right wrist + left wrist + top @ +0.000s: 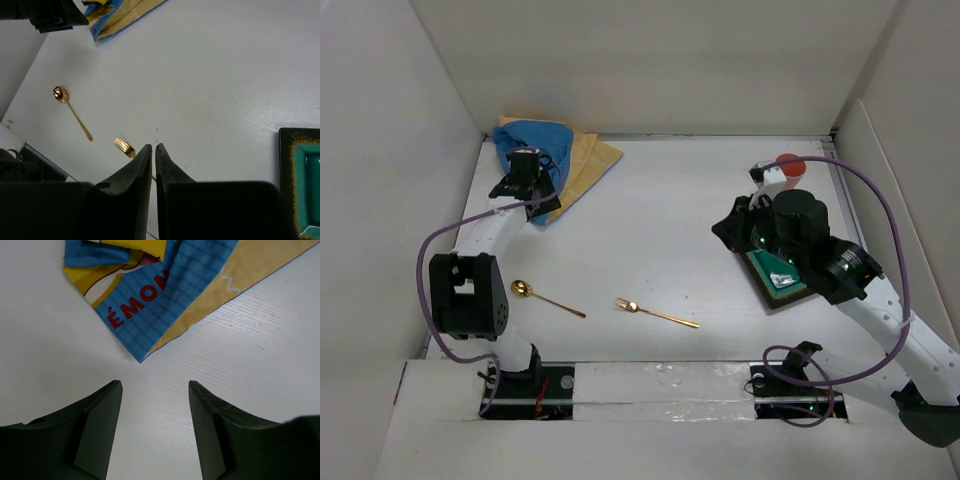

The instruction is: Set the dinner table for one person

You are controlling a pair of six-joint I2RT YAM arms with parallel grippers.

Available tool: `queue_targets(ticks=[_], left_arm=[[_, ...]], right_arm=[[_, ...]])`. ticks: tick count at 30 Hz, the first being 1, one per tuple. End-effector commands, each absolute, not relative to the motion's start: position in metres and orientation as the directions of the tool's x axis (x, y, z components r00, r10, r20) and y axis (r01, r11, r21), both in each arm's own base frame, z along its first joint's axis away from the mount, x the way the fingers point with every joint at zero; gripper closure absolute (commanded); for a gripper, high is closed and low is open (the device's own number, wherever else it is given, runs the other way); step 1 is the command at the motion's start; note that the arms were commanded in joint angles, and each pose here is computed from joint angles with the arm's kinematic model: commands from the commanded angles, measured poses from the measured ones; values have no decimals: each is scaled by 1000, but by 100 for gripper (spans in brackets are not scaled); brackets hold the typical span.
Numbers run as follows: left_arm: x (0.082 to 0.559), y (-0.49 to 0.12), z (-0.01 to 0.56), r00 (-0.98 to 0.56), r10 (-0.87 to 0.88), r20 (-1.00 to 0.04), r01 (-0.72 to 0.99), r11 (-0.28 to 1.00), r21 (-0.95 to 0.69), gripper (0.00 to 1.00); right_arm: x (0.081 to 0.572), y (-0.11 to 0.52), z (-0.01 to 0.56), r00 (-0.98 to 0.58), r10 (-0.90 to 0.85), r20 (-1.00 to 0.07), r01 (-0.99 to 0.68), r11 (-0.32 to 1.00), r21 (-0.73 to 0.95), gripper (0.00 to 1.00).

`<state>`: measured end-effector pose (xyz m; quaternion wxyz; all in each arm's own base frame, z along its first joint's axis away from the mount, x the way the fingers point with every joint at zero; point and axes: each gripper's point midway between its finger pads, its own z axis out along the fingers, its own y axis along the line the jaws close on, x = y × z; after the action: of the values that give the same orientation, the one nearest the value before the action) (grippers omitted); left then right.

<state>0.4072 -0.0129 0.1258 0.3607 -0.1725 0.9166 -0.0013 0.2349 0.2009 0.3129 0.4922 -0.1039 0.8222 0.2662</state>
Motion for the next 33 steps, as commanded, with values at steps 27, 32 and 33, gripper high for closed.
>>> queue_targets(ticks=[27, 32, 33], left_arm=[[439, -143, 38, -830, -115, -546, -42, 989, -145, 100], [405, -263, 57, -834, -33, -551, 145, 950, -276, 100], [402, -274, 62, -836, -47, -547, 137, 946, -292, 100]], right_arm=[[251, 215, 300, -503, 85, -860, -446, 827, 342, 42], [263, 216, 301, -496, 94, -863, -423, 842, 334, 43], [264, 216, 301, -495, 94, -864, -421, 844, 333, 42]])
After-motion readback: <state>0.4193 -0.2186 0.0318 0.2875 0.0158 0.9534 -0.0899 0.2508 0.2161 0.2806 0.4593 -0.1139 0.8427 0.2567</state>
